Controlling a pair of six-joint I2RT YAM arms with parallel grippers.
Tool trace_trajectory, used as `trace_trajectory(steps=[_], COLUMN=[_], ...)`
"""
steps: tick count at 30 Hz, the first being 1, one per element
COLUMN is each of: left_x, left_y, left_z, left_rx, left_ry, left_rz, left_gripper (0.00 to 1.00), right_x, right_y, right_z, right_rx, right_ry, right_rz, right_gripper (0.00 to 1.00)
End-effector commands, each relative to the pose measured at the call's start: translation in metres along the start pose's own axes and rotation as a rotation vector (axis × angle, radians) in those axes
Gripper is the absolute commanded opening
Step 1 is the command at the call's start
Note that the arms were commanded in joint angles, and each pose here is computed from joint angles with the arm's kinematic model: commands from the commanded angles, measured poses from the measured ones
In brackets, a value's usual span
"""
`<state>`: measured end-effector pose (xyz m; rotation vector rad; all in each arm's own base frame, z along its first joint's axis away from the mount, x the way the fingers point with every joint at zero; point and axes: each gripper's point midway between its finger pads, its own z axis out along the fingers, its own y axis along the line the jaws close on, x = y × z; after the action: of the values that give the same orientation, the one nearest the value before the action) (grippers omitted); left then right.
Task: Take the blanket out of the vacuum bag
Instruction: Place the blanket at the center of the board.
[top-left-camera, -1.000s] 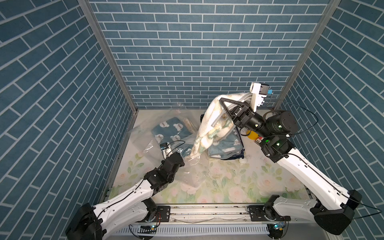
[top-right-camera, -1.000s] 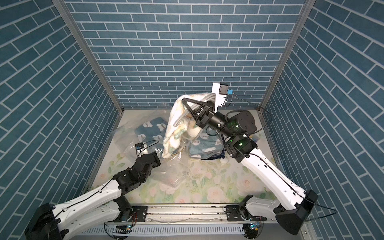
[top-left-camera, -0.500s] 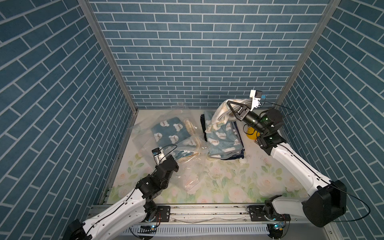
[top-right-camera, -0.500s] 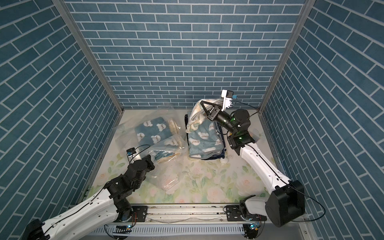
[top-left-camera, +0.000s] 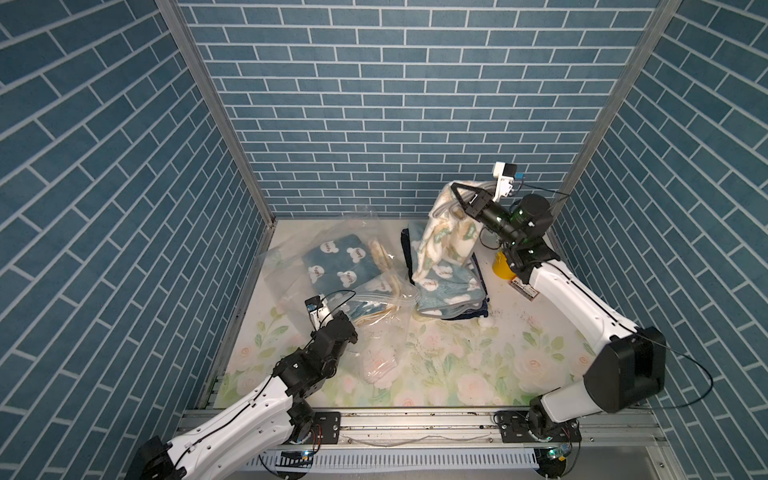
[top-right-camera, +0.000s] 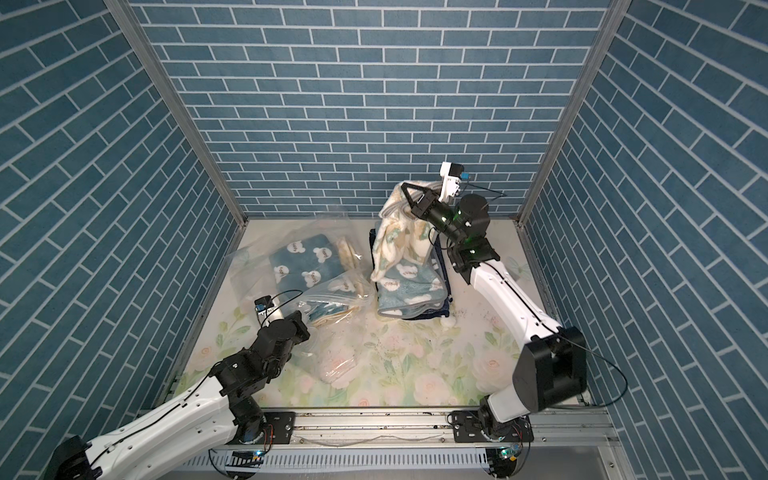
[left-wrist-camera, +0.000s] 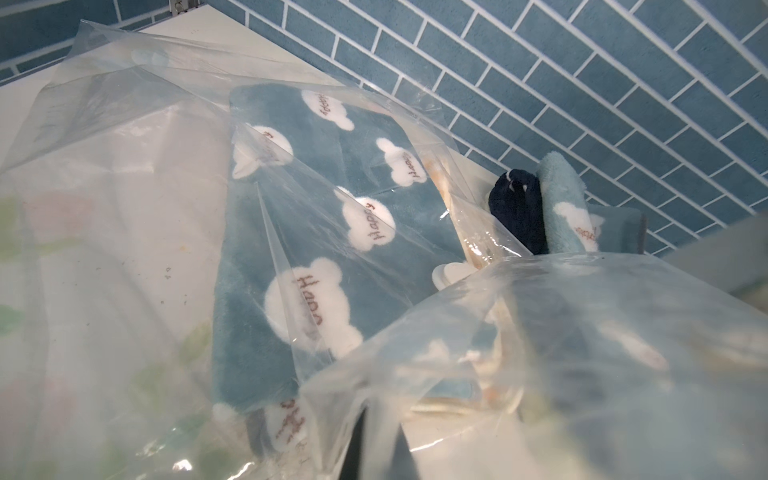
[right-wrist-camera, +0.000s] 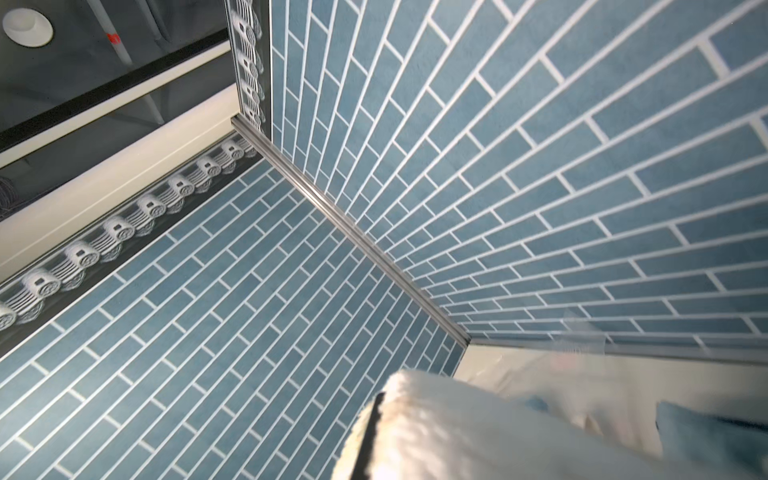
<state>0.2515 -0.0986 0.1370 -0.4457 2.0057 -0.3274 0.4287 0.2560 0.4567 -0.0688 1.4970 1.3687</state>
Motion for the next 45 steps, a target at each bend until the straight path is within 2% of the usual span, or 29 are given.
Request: trace_trajectory(steps=[1, 3, 5, 9, 10, 13, 18, 25, 28, 33, 36, 45], left_x=[-0.008, -0.009, -0.010, -0.008, -0.008, -0.004, -0.002, -0.002, -0.005, -0.008, -0.005, -0.002], left_y=[-0.006, -0.008, -0.008, -0.009, -0.009, -0.009, -0.008, -0.006, -0.008, -0.010, -0.011, -0.008], left_z=[0.001, 0.002, 0.001, 0.001, 0.001, 0.002, 0.002, 0.000, -0.002, -0.003, -0.001, 0.000], left_rx=[-0.001, 0.000, 0.005, 0.022, 0.025, 0.029, 0.041, 0.047, 0.052, 0.063, 0.063, 0.068], left_ry=[-0.011, -0.013, -0.017, -0.021, -0.020, -0.009, -0.008, -0.013, -0.018, -0.029, -0.019, -0.020], left_rz=[0.025, 0.026, 0.023, 0.008, 0.006, 0.003, -0.019, -0.027, -0.028, -0.033, -0.026, -0.032], left_gripper=[0.00, 0.00, 0.00, 0.00, 0.00, 0.00, 0.00, 0.00, 0.00, 0.00, 0.00, 0.00], right_x=[-0.036, -0.035, -0.009, 0.091, 0.113, 0.149, 0.151, 0.133, 0.134, 0.146, 0.156, 0.214], right_y=[0.016, 0.010, -0.025, -0.106, -0.117, -0.128, -0.131, -0.116, -0.108, -0.101, -0.108, -0.166], right_z=[0.009, 0.005, -0.008, -0.051, -0.060, -0.069, -0.069, -0.053, -0.057, -0.084, -0.106, -0.174], right_rx=[-0.025, -0.002, 0.090, 0.242, 0.256, 0.283, 0.313, 0.287, 0.284, 0.301, 0.357, 0.562], right_ry=[-0.058, -0.071, -0.071, -0.025, -0.016, 0.014, 0.024, 0.026, 0.033, 0.035, 0.041, 0.098], right_rz=[-0.086, -0.051, 0.045, 0.303, 0.357, 0.419, 0.403, 0.364, 0.382, 0.413, 0.406, 0.436], right_gripper=[0.00, 0.00, 0.00, 0.00, 0.00, 0.00, 0.00, 0.00, 0.00, 0.00, 0.00, 0.01])
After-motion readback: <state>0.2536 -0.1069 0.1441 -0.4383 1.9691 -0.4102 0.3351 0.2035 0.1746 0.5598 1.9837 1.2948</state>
